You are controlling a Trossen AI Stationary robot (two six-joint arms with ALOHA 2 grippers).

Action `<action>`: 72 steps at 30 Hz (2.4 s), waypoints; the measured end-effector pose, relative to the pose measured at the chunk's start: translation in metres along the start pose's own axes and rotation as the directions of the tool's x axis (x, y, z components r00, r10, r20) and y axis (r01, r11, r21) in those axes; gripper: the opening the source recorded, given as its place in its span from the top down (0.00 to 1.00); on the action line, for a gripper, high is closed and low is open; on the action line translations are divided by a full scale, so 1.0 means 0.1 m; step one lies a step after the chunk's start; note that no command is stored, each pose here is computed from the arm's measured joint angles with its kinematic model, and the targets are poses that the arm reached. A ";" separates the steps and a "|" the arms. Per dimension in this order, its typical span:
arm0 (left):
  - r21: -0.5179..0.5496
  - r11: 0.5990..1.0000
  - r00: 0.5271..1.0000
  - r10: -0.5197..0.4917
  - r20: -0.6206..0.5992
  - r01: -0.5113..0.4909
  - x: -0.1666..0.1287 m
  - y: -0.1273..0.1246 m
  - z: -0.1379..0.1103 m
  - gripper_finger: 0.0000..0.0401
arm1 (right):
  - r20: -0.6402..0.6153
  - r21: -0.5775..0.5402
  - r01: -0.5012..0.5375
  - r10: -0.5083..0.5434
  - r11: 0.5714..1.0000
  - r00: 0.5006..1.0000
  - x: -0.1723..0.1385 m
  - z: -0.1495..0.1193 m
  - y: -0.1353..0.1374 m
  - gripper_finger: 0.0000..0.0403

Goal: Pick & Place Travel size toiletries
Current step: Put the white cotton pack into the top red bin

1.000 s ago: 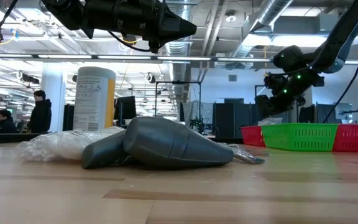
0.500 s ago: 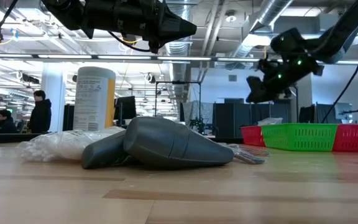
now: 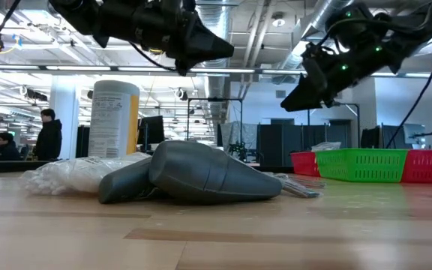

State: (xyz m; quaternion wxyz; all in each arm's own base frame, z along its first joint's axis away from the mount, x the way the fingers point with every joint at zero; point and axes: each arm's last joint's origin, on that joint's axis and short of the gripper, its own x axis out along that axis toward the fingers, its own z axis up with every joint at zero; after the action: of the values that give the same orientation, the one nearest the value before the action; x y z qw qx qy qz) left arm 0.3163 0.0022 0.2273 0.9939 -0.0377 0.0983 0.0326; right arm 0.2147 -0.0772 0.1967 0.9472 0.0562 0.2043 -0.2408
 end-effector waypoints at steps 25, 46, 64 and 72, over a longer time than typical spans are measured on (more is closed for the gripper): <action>0.060 0.963 0.746 -0.164 -0.645 0.264 -0.35 -0.69 -0.68 0.89 | -0.016 -0.035 -0.128 0.127 0.991 0.992 -0.07 -0.04 0.32 0.68; 0.336 0.922 0.580 0.169 -0.797 0.193 -0.70 -0.83 -0.92 0.51 | -0.024 -0.010 -0.126 0.126 0.992 0.992 -0.07 -0.05 0.32 0.68; 0.382 0.914 0.546 0.252 -0.799 0.138 -0.61 -0.86 -1.14 0.55 | -0.036 -0.012 -0.125 0.125 0.992 0.992 -0.07 -0.06 0.32 0.69; 0.365 0.931 0.556 0.294 -0.778 0.018 -0.59 -0.86 -1.17 0.59 | -0.039 -0.011 -0.125 0.124 0.992 0.992 -0.07 -0.07 0.32 0.69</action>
State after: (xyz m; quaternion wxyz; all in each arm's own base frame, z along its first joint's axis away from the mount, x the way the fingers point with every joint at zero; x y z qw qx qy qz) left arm 0.2425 -0.0961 0.1305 0.8186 0.1271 0.5552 0.0735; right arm 0.2221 -0.0452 0.1936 0.9566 0.0670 0.2202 -0.1788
